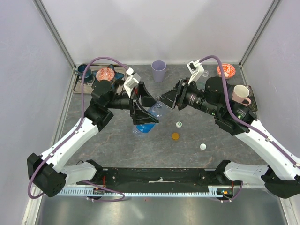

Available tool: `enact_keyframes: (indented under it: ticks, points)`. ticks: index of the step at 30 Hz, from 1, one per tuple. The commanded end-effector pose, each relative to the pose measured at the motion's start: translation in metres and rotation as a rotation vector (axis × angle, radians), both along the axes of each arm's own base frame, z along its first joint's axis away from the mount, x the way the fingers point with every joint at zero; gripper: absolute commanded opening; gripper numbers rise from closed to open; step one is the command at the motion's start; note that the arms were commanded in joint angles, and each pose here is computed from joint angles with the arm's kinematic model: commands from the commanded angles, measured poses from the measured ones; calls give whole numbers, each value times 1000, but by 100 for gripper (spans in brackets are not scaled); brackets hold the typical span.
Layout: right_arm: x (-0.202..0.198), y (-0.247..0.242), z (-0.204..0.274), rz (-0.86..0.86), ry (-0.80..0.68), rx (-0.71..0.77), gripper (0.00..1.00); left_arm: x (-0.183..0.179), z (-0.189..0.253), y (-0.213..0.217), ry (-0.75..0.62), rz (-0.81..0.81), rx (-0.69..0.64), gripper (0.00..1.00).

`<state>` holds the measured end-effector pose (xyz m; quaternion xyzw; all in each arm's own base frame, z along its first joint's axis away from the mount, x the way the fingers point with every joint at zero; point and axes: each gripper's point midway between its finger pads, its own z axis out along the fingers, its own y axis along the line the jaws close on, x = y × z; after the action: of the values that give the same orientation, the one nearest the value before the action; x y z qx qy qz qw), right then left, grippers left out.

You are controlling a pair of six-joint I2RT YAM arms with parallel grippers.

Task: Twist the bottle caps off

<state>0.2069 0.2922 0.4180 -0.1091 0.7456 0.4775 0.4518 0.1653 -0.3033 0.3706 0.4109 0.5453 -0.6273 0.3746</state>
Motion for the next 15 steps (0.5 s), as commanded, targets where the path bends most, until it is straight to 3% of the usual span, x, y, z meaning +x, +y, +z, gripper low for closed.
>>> enact_keyframes:
  ticks: [1,6,9,12,13,15]
  points:
    - [-4,4,36,25,-61,112,0,-9,0,-4,-72,-28,8,100]
    - [-3,7,36,32,-57,122,0,-10,-5,-9,-80,-30,13,96]
    - [-4,8,36,40,-54,126,0,-12,-6,-11,-85,-40,16,86]
    - [-3,7,33,32,-51,121,0,-12,-7,-12,-87,-49,20,72]
    - [-3,6,33,31,-54,121,0,-13,-7,-12,-87,-52,21,63]
    - [-4,6,31,33,-53,114,0,-13,-8,-12,-92,-52,25,56]
